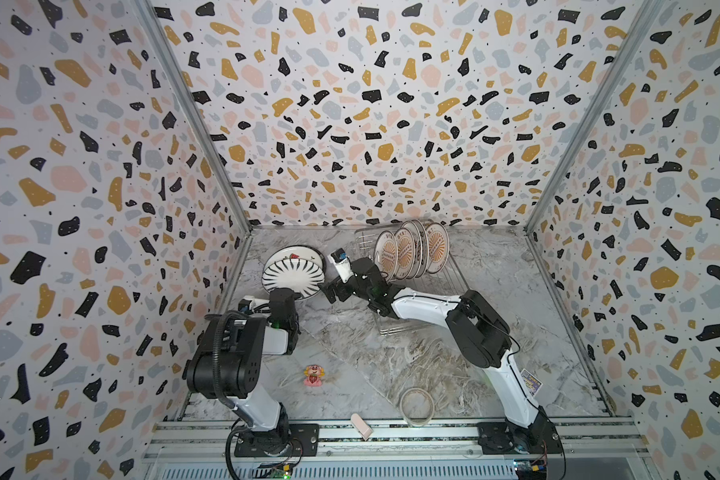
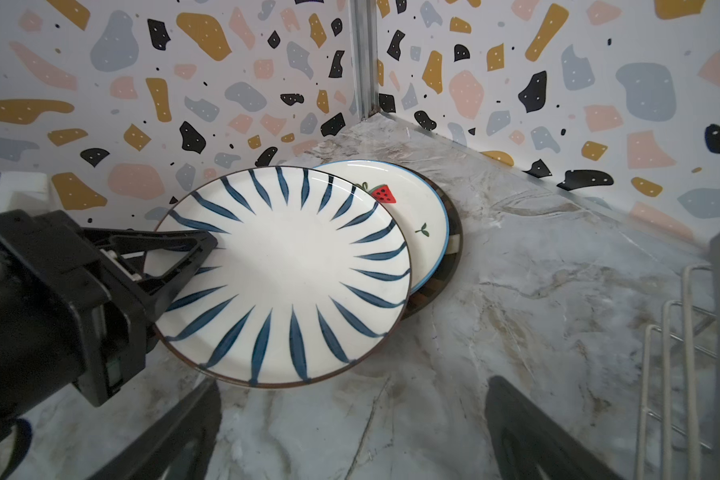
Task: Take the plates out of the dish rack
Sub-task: 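Lower the blue-striped plate onto the watermelon plate with the left gripper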
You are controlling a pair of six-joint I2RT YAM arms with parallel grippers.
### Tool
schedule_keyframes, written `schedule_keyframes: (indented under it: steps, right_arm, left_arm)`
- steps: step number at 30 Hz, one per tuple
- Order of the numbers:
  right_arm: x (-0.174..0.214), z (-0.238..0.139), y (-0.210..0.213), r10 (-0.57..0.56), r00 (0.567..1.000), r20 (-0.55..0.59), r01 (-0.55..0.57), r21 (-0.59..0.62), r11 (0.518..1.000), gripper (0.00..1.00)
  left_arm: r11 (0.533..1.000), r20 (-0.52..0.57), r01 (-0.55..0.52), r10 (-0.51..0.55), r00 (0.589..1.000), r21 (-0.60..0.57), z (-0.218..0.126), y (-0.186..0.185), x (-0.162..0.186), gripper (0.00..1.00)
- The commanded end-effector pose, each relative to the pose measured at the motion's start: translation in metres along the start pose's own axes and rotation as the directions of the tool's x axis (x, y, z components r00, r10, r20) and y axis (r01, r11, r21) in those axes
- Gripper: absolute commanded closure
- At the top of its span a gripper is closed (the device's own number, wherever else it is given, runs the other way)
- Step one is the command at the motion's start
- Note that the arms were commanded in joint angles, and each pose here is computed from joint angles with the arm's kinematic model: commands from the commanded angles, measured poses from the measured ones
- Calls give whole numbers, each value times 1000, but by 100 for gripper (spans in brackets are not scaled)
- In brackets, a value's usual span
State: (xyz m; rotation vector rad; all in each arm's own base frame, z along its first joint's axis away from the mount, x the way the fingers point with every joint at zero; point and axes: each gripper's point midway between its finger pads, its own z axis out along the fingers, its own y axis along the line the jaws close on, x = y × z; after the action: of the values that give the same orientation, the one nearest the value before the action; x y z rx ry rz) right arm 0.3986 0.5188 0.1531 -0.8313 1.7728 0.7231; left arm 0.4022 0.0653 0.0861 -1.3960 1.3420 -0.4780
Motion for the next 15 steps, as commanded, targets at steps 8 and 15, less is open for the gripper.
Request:
schedule_keyframes:
  steps: [8, 15]
  right_arm:
    - [-22, -3, 1, 1, 999, 37, 0, -10, 1000, 0]
    - [-21, 0, 5, 6, 999, 37, -5, -30, 1000, 0]
  left_arm:
    - [993, 91, 83, -90, 992, 79, 13, -49, -21, 100]
    - [998, 76, 64, -65, 995, 13, 25, -46, -13, 100]
